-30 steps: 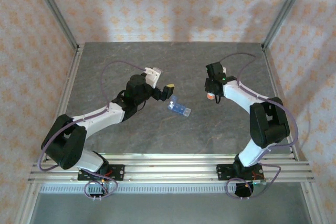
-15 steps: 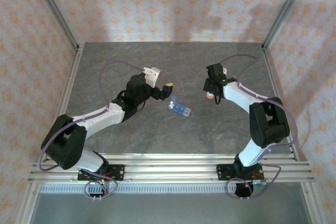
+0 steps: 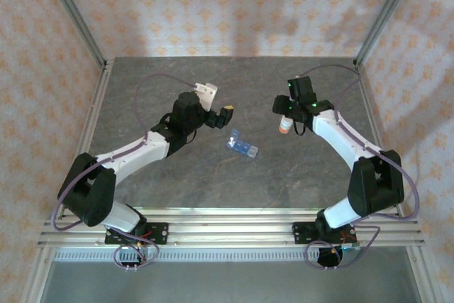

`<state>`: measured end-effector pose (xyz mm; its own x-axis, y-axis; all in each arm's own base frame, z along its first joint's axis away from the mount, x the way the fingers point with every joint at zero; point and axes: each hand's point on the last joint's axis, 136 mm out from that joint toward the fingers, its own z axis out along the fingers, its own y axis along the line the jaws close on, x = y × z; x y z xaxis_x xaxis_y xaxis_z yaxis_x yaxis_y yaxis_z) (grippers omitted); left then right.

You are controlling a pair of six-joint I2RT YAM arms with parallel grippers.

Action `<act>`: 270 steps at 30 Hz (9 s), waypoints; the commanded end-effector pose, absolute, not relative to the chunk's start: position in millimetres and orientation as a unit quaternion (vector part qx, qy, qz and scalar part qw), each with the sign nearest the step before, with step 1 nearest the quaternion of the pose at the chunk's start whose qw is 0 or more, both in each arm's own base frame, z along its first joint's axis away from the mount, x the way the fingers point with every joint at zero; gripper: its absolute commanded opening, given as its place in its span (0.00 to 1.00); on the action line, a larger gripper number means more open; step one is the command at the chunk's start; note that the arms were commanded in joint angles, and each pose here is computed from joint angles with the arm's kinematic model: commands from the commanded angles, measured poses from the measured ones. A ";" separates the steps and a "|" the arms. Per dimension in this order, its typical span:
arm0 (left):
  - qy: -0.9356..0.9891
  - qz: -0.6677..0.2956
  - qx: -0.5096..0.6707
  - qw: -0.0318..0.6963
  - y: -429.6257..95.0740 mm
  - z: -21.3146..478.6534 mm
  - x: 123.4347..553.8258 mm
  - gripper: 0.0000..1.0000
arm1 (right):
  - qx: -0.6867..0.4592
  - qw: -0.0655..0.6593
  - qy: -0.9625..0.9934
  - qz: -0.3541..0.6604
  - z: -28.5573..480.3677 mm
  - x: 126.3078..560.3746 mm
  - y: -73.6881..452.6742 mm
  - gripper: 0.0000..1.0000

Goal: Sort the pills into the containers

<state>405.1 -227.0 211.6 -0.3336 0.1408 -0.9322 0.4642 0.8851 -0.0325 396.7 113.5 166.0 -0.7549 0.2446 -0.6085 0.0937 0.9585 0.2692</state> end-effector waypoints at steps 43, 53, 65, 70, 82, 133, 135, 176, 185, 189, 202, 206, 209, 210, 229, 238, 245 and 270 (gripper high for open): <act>0.859 -0.138 0.210 0.446 -232.1 184.9 441.4 0.00 | -0.124 0.088 0.973 0.176 41.2 248.3 264.4 0.60; 0.859 -0.139 0.208 0.447 -228.2 184.4 437.9 0.00 | -0.099 0.104 0.978 0.154 42.7 274.3 250.7 0.60; 0.859 -0.141 0.208 0.446 -227.1 183.5 435.2 0.00 | -0.084 0.107 0.977 0.165 54.7 288.0 238.7 0.58; 0.862 -0.143 0.210 0.438 -228.9 178.6 435.8 0.00 | -0.079 0.147 0.973 0.162 86.2 291.1 229.3 0.59; 0.879 -0.162 0.218 0.392 -238.7 161.3 433.1 0.00 | -0.036 0.163 0.985 0.039 64.6 323.7 195.4 0.62; 0.922 -0.216 0.255 0.196 -277.9 78.3 398.2 0.00 | -0.003 0.121 0.992 0.046 19.2 318.3 190.8 0.57; 0.921 -0.219 0.257 0.193 -278.1 79.1 395.2 0.00 | -0.002 0.121 0.992 0.045 18.3 317.8 190.2 0.57; 0.928 -0.226 0.269 0.125 -280.9 50.0 341.1 0.00 | 0.006 0.111 0.993 0.041 7.8 312.8 187.2 0.55; 0.929 -0.227 0.269 0.117 -281.9 47.8 332.9 0.00 | 0.005 0.110 0.993 0.040 5.9 312.3 187.2 0.55; 0.930 -0.222 0.270 0.114 -280.4 45.6 327.8 0.00 | 0.007 0.109 0.993 0.040 4.7 311.9 186.2 0.55; 0.938 -0.197 0.264 0.107 -272.0 34.1 328.3 0.00 | 0.008 0.108 0.993 0.043 3.6 311.3 187.2 0.55; 0.943 -0.189 0.256 0.099 -268.8 21.6 326.7 0.00 | 0.009 0.106 0.993 0.046 2.7 310.8 188.1 0.55; 0.946 -0.181 0.252 0.093 -265.5 13.3 325.8 0.00 | 0.009 0.104 0.993 0.046 1.7 310.2 188.3 0.55; 0.946 -0.180 0.252 0.094 -265.6 13.1 326.5 0.00 | 0.009 0.103 0.994 0.046 1.6 309.9 188.1 0.55; 0.862 -0.296 0.189 0.366 -298.5 196.0 384.7 0.10 | -0.003 0.115 0.992 0.055 23.4 321.0 196.3 0.55; 0.809 -0.215 0.144 0.528 -240.6 267.8 385.6 0.28 | -0.004 0.168 0.982 0.090 81.7 341.3 209.1 0.56; 0.782 -0.144 0.105 0.598 -183.1 282.6 377.6 0.50 | -0.006 0.249 0.960 0.129 162.6 354.5 210.3 0.57; 0.741 0.091 -0.042 0.664 -16.3 238.5 356.0 1.00 | 0.375 0.465 0.802 -0.008 241.0 348.6 -69.8 1.00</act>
<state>361.2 -30.8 232.0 -0.1539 0.0021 -0.9881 -0.1409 0.9897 0.0241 347.1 -48.1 225.9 -0.4209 0.5802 -0.6973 0.5600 0.7709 0.3034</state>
